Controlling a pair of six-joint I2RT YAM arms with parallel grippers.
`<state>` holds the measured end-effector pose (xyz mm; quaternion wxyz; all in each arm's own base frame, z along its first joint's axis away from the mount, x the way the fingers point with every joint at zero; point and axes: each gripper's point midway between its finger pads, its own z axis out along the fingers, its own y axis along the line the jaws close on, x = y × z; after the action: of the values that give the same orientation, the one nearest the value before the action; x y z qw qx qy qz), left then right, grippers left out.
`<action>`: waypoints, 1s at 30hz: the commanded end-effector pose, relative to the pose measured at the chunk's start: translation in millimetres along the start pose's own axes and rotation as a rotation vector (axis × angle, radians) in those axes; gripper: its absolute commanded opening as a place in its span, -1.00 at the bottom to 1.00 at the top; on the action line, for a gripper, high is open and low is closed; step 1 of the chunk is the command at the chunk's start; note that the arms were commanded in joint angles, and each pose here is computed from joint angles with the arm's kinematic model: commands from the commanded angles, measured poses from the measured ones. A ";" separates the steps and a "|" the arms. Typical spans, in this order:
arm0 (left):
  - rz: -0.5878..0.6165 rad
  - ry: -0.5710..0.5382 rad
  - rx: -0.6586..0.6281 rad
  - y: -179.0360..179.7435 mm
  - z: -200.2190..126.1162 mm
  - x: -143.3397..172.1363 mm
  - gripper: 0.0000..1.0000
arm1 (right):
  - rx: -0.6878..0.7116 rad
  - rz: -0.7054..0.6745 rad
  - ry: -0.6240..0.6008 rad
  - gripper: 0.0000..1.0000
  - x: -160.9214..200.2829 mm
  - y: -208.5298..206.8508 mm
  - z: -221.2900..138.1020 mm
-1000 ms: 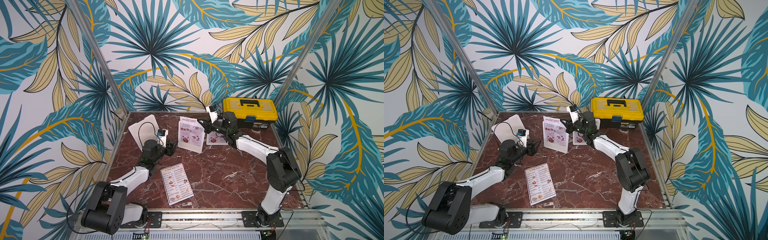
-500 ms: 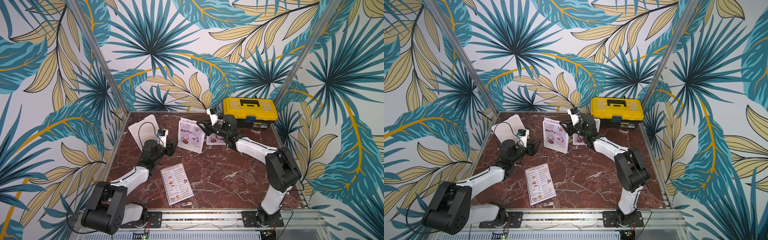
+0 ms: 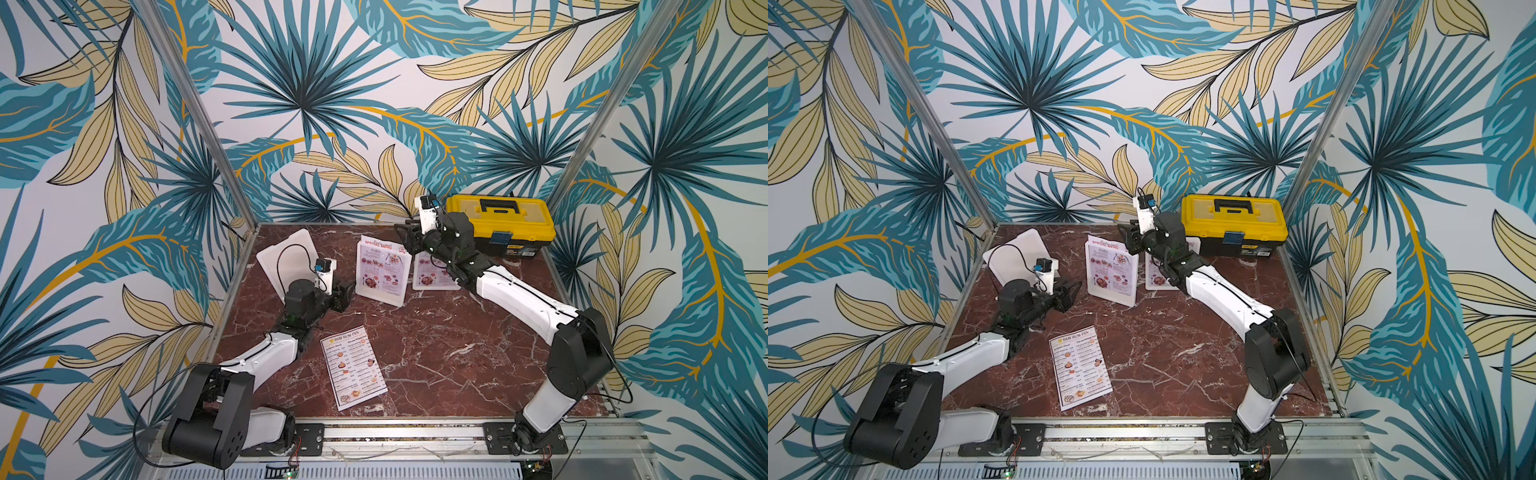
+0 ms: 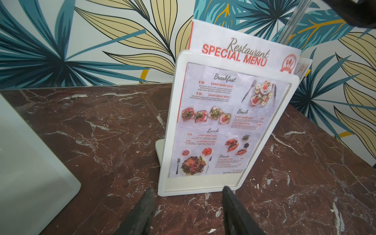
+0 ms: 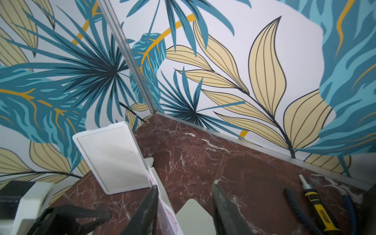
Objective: Insert the menus into the narrow rack
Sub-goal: Insert the menu into the narrow rack.
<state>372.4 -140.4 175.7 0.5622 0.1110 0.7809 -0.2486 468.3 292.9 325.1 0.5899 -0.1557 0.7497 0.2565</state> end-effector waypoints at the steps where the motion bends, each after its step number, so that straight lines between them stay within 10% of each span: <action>1: 0.018 -0.016 0.001 -2.0 -0.9 -2.7 0.07 | 0.210 -0.036 0.129 -0.11 31.3 -23.9 5.9; 30: 0.018 -0.018 0.001 -2.1 -1.2 -3.1 0.08 | 0.335 -0.161 0.275 -0.09 76.6 -12.6 32.4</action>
<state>372.2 -140.9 175.7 0.5621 0.1117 0.7808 -0.2488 481.1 303.9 260.8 0.5293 -0.1420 0.8333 0.0730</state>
